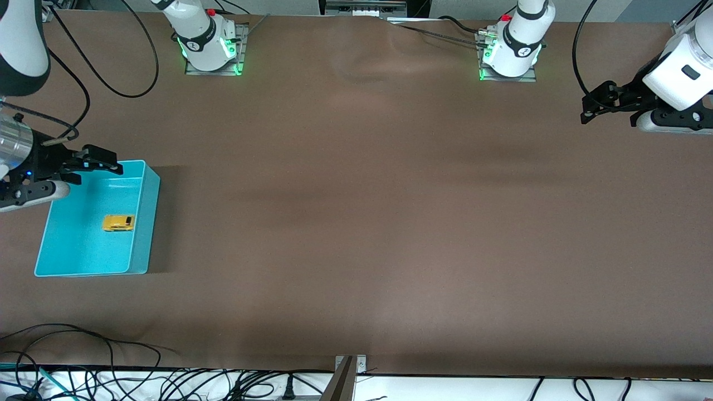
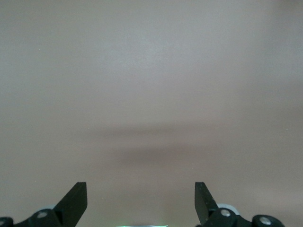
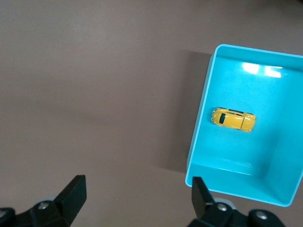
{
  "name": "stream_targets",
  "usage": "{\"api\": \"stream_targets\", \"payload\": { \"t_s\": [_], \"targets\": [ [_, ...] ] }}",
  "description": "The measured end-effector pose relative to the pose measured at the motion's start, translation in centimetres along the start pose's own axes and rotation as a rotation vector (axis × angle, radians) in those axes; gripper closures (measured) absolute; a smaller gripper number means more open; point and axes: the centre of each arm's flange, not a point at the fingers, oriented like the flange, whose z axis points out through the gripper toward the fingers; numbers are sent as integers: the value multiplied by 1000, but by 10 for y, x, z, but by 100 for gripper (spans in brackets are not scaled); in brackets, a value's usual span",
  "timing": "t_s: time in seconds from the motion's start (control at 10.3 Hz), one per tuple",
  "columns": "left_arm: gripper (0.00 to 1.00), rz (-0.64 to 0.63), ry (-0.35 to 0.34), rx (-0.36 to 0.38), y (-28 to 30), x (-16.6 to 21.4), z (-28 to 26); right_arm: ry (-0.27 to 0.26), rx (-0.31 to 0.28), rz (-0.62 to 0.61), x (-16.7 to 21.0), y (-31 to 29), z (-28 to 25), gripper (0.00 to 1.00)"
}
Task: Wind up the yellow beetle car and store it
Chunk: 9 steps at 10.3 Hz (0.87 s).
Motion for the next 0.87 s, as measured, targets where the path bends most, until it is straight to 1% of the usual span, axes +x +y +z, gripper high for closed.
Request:
{"api": "stream_targets", "payload": {
  "t_s": [0.19,0.39,0.58,0.87],
  "targets": [
    [0,0,0,0,0,0,0,-19,-18,79,-9,-5,-10,0],
    [0,0,0,0,0,0,0,-24,-85,116,-10,-26,-15,0],
    [0,0,0,0,0,0,0,-27,-103,114,-12,-42,-14,0],
    [0,0,0,0,0,0,0,-2,-120,162,-28,-51,-28,0]
  ]
}}
